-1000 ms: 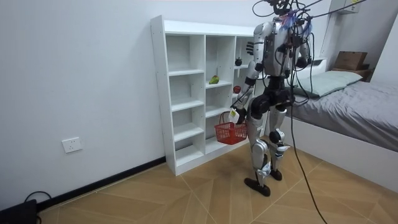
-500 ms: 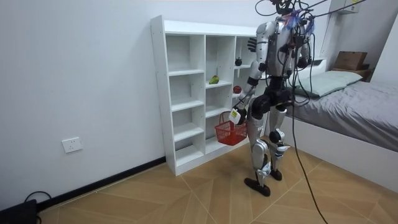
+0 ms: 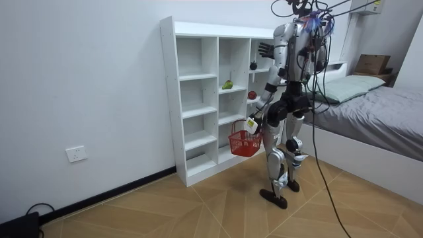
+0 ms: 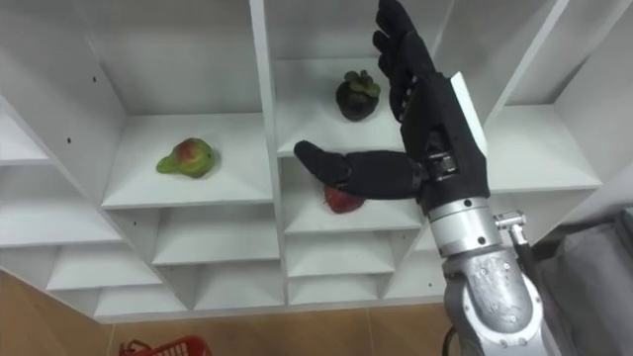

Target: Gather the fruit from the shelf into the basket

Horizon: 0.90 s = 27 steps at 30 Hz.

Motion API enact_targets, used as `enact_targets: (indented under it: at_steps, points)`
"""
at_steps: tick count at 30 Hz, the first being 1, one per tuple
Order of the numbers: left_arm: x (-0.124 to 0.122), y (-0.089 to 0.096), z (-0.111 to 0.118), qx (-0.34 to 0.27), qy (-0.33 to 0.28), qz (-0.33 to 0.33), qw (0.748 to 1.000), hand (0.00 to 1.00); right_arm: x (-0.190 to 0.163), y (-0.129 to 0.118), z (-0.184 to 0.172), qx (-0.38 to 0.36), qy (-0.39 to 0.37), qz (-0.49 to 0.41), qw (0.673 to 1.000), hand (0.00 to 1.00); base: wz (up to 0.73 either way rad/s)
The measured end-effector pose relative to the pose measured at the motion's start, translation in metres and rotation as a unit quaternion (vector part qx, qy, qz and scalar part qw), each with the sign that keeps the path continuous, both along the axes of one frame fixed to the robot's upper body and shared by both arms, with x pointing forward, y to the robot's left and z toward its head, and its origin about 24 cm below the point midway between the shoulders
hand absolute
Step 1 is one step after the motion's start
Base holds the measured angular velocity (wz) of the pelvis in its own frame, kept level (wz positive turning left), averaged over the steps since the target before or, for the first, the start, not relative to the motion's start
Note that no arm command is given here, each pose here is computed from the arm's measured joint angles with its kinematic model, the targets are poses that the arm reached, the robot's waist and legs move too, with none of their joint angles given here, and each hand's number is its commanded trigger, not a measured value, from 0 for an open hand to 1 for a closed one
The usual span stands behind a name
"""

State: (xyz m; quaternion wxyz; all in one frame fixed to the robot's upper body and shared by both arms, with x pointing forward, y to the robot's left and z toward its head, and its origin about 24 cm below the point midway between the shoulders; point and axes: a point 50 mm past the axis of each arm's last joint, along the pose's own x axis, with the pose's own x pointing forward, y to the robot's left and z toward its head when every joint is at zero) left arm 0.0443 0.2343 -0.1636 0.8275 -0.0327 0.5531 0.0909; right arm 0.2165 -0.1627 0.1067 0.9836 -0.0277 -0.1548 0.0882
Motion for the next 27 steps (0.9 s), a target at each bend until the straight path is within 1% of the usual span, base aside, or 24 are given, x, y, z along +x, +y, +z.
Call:
enact_targets:
  at_steps: [5,14,27]
  points:
    - [-0.001,0.0,0.0,-0.001,0.0,0.01,1.0,1.0,0.005,0.0,-0.001,-0.009,0.0,-0.008,1.0,0.0,0.02]
    - [-0.002,-0.001,-0.001,0.001,0.002,0.019,1.0,1.0,0.01,-0.002,0.005,0.006,-0.013,-0.037,0.999,0.0,0.08]
    - [-0.002,0.0,-0.001,0.01,0.003,0.022,1.0,1.0,0.012,-0.004,0.0,0.019,-0.005,-0.069,0.997,0.0,0.0]
